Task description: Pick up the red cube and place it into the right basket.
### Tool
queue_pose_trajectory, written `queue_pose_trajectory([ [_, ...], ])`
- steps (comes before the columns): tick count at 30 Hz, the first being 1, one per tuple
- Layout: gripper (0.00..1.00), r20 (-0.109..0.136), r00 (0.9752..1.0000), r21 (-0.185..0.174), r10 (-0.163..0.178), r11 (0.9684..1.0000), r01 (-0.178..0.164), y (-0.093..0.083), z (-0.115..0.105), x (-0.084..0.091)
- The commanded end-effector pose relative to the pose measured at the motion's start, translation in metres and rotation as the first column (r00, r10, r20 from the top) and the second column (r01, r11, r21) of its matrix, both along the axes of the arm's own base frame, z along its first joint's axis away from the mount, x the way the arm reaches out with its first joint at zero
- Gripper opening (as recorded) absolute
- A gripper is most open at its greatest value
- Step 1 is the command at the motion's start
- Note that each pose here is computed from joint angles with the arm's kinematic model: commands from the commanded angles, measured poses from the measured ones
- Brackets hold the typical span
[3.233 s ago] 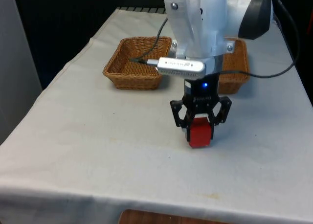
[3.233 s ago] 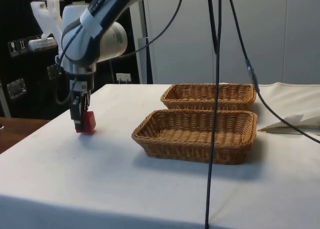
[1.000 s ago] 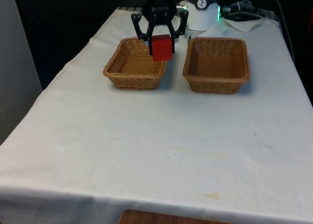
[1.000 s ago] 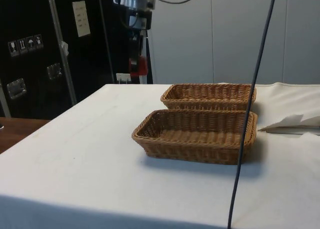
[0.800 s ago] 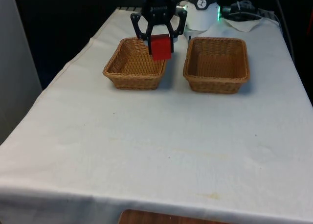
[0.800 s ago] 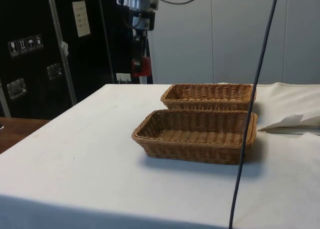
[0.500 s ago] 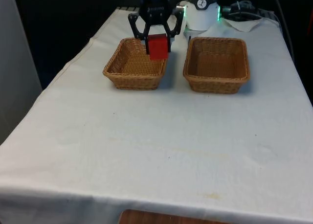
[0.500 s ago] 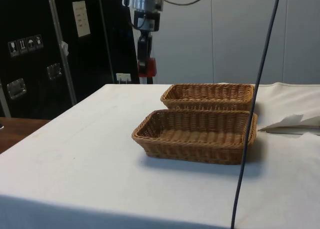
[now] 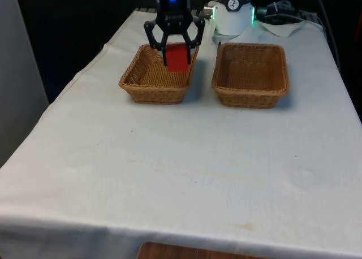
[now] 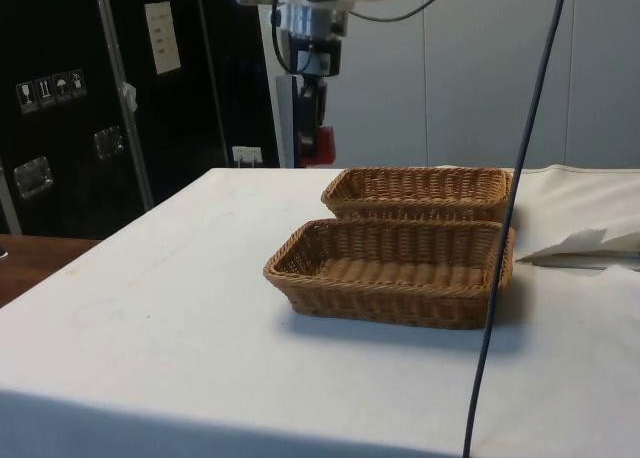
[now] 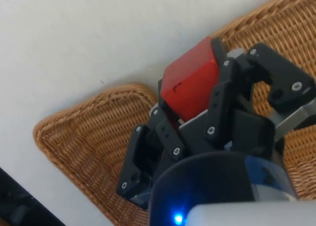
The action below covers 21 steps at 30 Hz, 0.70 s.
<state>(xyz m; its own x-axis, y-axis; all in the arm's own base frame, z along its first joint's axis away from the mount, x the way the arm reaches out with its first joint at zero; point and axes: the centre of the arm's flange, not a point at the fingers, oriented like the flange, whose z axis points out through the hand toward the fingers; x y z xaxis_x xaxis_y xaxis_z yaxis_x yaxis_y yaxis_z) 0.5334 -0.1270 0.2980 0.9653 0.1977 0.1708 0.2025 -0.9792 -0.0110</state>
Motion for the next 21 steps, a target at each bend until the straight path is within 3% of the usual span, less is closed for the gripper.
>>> queue_pose_trajectory([
  [1,0.03,0.009,0.9999,0.0,-0.006,1.0,0.006,-0.003,0.0,-0.005],
  [2,0.03,-0.002,1.0,-0.001,-0.003,1.0,0.003,-0.002,-0.002,-0.002],
  [3,0.03,0.008,0.9999,0.0,-0.008,1.0,0.008,-0.004,-0.001,-0.007],
  [11,0.03,-0.015,0.9997,0.007,-0.021,0.9998,0.021,-0.013,-0.008,-0.02],
  [12,0.03,-0.006,0.9997,0.004,-0.024,0.9997,0.024,-0.015,-0.008,-0.024],
  [18,0.03,-0.014,0.9992,0.009,-0.038,0.9992,0.038,-0.022,-0.012,-0.038],
  [19,0.03,-0.025,0.9989,0.013,-0.039,0.9991,0.039,-0.022,-0.014,-0.038],
  [21,0.03,-0.016,0.9989,0.013,-0.045,0.9989,0.045,-0.023,-0.015,-0.043],
])
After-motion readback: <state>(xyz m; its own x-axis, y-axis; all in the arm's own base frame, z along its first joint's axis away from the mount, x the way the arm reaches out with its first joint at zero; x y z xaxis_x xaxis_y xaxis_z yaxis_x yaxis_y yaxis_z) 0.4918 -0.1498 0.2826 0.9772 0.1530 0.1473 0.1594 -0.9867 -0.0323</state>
